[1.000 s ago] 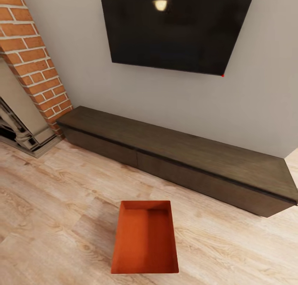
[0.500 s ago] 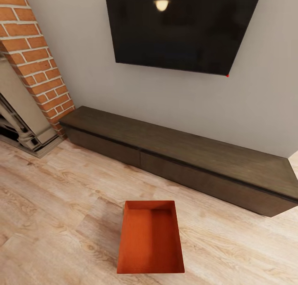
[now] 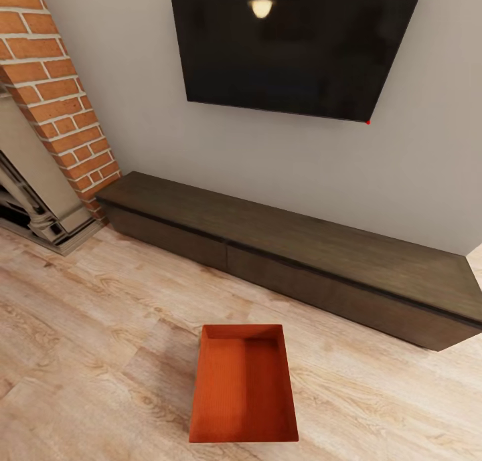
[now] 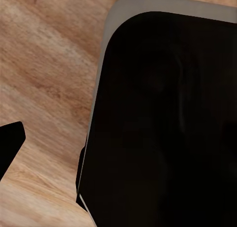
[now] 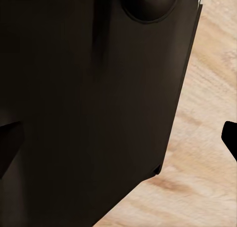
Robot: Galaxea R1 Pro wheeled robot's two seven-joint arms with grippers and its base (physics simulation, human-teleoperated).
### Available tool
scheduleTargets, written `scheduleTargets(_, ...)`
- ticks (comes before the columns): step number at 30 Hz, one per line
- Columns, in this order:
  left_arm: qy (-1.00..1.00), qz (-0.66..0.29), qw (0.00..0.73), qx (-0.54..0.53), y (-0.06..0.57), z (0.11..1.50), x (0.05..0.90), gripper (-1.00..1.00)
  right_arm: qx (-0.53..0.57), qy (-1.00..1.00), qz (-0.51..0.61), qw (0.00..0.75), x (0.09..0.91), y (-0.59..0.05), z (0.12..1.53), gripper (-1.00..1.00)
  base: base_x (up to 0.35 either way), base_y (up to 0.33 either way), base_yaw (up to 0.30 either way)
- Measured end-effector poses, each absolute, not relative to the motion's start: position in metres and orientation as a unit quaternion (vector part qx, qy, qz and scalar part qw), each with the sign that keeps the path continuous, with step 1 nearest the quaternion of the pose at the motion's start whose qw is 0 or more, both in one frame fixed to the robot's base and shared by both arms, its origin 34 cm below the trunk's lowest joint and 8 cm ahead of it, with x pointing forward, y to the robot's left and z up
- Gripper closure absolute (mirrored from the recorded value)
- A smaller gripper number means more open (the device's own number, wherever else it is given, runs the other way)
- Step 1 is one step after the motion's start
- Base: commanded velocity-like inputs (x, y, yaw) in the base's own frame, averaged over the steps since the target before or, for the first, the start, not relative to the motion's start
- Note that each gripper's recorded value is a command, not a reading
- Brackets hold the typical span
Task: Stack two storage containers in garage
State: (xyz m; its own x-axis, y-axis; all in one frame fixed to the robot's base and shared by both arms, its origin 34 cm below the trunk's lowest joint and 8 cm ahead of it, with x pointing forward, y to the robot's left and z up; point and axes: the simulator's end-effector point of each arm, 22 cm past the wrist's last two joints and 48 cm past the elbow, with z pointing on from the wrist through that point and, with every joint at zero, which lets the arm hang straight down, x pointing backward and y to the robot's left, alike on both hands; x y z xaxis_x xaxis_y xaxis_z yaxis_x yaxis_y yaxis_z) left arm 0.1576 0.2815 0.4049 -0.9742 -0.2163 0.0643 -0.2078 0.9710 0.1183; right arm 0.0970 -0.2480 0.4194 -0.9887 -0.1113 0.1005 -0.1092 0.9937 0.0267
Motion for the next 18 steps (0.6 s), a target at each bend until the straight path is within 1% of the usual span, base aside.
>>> scheduleTargets(14, -0.992, -0.060, 0.039, 0.105, 0.287, 0.405, 0.158, -1.00, 0.049, -0.998, 0.002, 0.044, 0.106, -0.256, 0.417, -1.00, 0.000, 0.000, 0.000)
scheduleTargets(18, -0.992, -0.064, 0.018, 0.103, 0.296, 0.403, 0.179, -1.00, 0.048, -0.998, 0.010, 0.043, 0.119, -0.264, 0.414, -1.00, 0.000, 0.000, 0.000)
